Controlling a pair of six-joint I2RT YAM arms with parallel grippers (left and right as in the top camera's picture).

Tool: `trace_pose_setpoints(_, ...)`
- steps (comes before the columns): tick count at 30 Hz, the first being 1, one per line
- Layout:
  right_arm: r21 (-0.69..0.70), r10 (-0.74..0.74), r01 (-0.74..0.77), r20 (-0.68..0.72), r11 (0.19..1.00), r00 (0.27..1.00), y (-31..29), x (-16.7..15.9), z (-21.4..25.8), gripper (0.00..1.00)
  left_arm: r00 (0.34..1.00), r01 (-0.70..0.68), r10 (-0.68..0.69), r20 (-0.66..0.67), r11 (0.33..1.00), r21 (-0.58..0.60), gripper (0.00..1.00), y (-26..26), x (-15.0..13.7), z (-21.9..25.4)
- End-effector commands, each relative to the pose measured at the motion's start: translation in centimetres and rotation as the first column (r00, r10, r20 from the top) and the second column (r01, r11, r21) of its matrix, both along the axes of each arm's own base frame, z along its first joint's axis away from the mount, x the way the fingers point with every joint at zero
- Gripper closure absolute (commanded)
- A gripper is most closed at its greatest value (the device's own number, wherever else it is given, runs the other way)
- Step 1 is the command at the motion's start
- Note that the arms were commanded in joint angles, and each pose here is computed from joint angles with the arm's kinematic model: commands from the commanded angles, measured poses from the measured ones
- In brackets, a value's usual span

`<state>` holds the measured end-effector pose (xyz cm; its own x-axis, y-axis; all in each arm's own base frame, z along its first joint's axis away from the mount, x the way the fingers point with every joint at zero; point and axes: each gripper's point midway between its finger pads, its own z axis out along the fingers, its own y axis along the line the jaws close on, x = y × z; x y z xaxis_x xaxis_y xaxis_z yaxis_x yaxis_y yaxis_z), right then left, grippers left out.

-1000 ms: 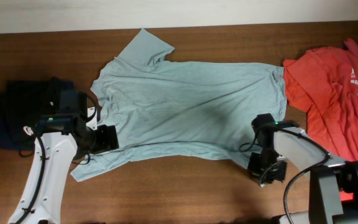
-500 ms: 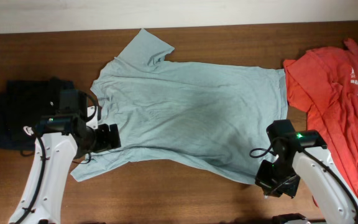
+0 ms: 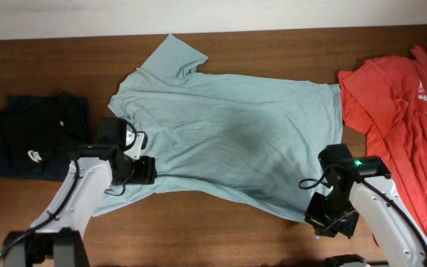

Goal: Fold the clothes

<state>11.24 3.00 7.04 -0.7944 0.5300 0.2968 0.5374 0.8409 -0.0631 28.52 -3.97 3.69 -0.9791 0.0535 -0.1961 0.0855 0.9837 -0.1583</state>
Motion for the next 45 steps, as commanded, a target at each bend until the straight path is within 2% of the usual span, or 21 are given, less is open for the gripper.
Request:
trace_pose_setpoints(1,-0.011,-0.017,0.017,0.020,1.000,1.000,-0.2,0.4,0.4,0.96,1.000,0.007,-0.007,-0.003,0.995,0.100,0.41,1.6,0.3,-1.1)
trace_pose_setpoints(6,-0.011,-0.017,0.017,0.024,1.000,1.000,-0.2,0.5,0.4,0.96,0.990,-0.100,0.117,-0.075,0.975,0.198,0.40,3.5,-1.5,-1.4)
trace_pose_setpoints(9,-0.011,-0.017,0.017,0.029,1.000,0.999,-0.2,0.6,0.3,0.96,0.986,-0.092,0.116,-0.115,0.976,0.199,0.41,3.5,-2.5,-1.5)
trace_pose_setpoints(13,-0.011,-0.017,0.017,0.032,1.000,0.999,-0.2,0.7,0.3,0.95,0.971,-0.075,0.104,-0.216,0.987,0.140,0.63,2.3,-4.7,-1.7)
trace_pose_setpoints(14,-0.010,-0.017,0.017,0.035,1.000,0.999,-0.2,0.7,0.3,0.95,0.965,-0.080,0.112,-0.238,0.987,0.141,0.74,2.3,-5.2,-1.8)
trace_pose_setpoints(16,-0.010,-0.016,0.017,0.041,1.000,0.999,-0.2,0.9,0.2,0.95,0.961,-0.079,0.114,-0.251,0.986,0.144,0.78,2.4,-5.5,-1.8)
trace_pose_setpoints(17,-0.009,-0.013,0.014,0.046,1.000,0.999,-0.2,1.0,0.2,0.95,0.962,-0.080,0.114,-0.247,0.986,0.143,0.73,2.4,-5.5,-1.8)
trace_pose_setpoints(18,-0.008,-0.010,0.010,0.049,1.000,0.999,-0.2,1.1,0.2,0.95,0.965,-0.082,0.115,-0.236,0.986,0.146,0.46,2.4,-5.2,-1.8)
trace_pose_setpoints(19,-0.007,-0.006,0.007,0.051,1.000,0.999,-0.2,1.1,0.2,0.95,0.968,-0.083,0.115,-0.222,0.985,0.149,0.34,2.5,-4.8,-1.8)
trace_pose_setpoints(21,-0.006,-0.006,0.006,0.053,1.000,0.999,-0.2,1.1,0.2,0.95,0.973,-0.086,0.116,-0.199,0.985,0.152,0.32,2.6,-4.3,-1.8)
trace_pose_setpoints(23,-0.005,-0.002,0.002,0.059,1.000,0.998,-0.1,1.3,0.2,0.95,0.977,-0.090,0.117,-0.177,0.984,0.153,0.34,2.6,-3.7,-1.8)
trace_pose_setpoints(28,-0.004,0.002,-0.002,0.060,1.000,0.998,-0.1,1.3,0.2,0.95,0.978,-0.090,0.115,-0.174,0.985,0.147,0.60,2.5,-3.1,-2.6)
trace_pose_setpoints(30,-0.004,0.002,-0.002,0.061,1.000,0.998,-0.1,1.3,0.1,0.95,0.970,-0.084,0.111,-0.215,0.988,0.132,0.63,2.1,-3.8,-3.1)
trace_pose_setpoints(31,-0.004,0.002,-0.002,0.061,1.000,0.998,-0.1,1.3,0.1,0.95,0.965,-0.082,0.109,-0.237,0.989,0.120,0.63,1.9,-4.2,-3.3)
trace_pose_setpoints(34,-0.001,0.016,-0.016,0.065,1.000,0.998,-0.1,1.4,0.1,0.95,0.959,-0.080,0.104,-0.263,0.992,0.099,0.39,1.5,-4.7,-3.4)
trace_pose_setpoints(37,-0.001,0.016,-0.016,0.065,1.000,0.998,-0.1,1.4,0.1,0.95,0.968,-0.032,0.054,-0.247,0.995,0.094,0.31,1.5,-4.4,-3.4)
trace_pose_setpoints(39,0.000,0.016,-0.016,0.067,1.000,0.998,-0.1,1.4,0.1,0.95,0.970,0.001,0.022,-0.241,0.996,0.094,0.32,1.5,-4.3,-3.4)
trace_pose_setpoints(42,0.000,0.019,-0.019,0.067,1.000,0.998,-0.1,1.4,0.1,0.95,0.971,0.018,0.006,-0.240,0.995,0.096,0.53,1.6,-4.3,-3.4)
trace_pose_setpoints(43,0.000,0.019,-0.019,0.067,1.000,0.998,-0.1,1.4,0.1,0.95,0.972,0.018,0.007,-0.237,0.995,0.100,0.76,1.7,-4.2,-3.4)
trace_pose_setpoints(45,0.000,0.019,-0.019,0.067,1.000,0.998,-0.1,1.4,0.1,0.95,0.972,0.018,0.007,-0.236,0.994,0.103,0.92,1.7,-4.2,-3.4)
